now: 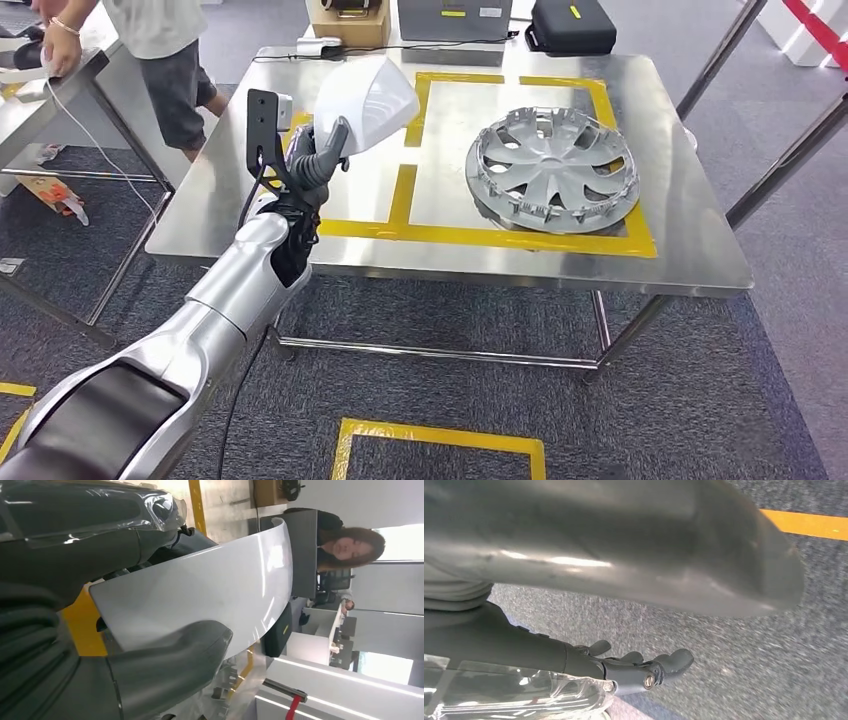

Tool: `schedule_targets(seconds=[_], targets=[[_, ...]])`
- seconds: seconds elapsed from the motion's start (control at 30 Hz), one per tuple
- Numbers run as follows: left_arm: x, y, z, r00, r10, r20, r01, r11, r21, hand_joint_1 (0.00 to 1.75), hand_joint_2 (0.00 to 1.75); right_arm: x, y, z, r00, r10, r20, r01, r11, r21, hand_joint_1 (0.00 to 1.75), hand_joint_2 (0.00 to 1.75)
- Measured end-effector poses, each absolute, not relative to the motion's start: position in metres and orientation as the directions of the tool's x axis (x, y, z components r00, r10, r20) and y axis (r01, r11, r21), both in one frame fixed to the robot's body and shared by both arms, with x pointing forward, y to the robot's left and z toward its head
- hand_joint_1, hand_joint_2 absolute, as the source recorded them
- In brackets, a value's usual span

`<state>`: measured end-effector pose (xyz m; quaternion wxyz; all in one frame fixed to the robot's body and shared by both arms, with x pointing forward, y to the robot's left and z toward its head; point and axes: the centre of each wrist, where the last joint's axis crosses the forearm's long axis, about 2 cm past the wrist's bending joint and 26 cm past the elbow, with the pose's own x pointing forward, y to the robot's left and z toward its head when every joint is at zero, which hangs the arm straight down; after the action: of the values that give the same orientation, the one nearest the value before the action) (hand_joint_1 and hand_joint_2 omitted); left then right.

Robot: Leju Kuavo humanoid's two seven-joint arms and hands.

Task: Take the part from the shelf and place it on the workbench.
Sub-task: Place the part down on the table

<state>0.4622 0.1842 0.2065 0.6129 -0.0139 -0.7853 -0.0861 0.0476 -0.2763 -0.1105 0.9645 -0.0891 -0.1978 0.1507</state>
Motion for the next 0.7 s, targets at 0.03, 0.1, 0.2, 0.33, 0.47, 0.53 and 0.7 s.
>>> schedule_targets(seconds=[0.03, 0.1, 0.2, 0.33, 0.47, 0.53, 0.7], targets=[[0.4626, 0.1837, 0.2075, -0.250, -0.084, 0.965, 0.130, 0.984, 0.120, 1.75, 1.75, 0.0477, -0.2762, -0.1104, 0.876, 0.325, 0.355, -0.255, 0.939, -0.231, 0.00, 0.00], [0.4628, 0.1828, 0.2084, -0.251, -0.085, 0.964, 0.135, 0.983, 0.122, 1.75, 1.75, 0.0475, -0.2754, -0.1104, 0.877, 0.323, 0.355, -0.253, 0.940, -0.230, 0.00, 0.00], [0.4635, 0.1811, 0.2111, -0.257, -0.086, 0.963, 0.139, 0.982, 0.125, 1.75, 1.75, 0.0489, -0.2751, -0.1103, 0.876, 0.323, 0.359, -0.251, 0.940, -0.231, 0.00, 0.00], [0.4610, 0.1790, 0.2064, -0.243, -0.091, 0.966, 0.144, 0.981, 0.129, 1.75, 1.75, 0.0474, -0.2763, -0.1105, 0.877, 0.322, 0.357, -0.250, 0.940, -0.234, 0.00, 0.00], [0.4596, 0.1789, 0.2034, -0.234, -0.105, 0.967, 0.141, 0.980, 0.140, 1.75, 1.75, 0.0453, -0.2768, -0.1107, 0.877, 0.326, 0.353, -0.254, 0.938, -0.234, 0.00, 0.00], [0.4595, 0.1785, 0.2034, -0.229, -0.110, 0.967, 0.139, 0.980, 0.144, 1.75, 1.75, 0.0449, -0.2765, -0.1108, 0.877, 0.327, 0.352, -0.256, 0.938, -0.233, 0.00, 0.00], [0.4596, 0.1793, 0.2033, -0.217, -0.116, 0.969, 0.130, 0.981, 0.146, 1.75, 1.75, 0.0458, -0.2762, -0.1107, 0.876, 0.326, 0.354, -0.255, 0.938, -0.233, 0.00, 0.00]])
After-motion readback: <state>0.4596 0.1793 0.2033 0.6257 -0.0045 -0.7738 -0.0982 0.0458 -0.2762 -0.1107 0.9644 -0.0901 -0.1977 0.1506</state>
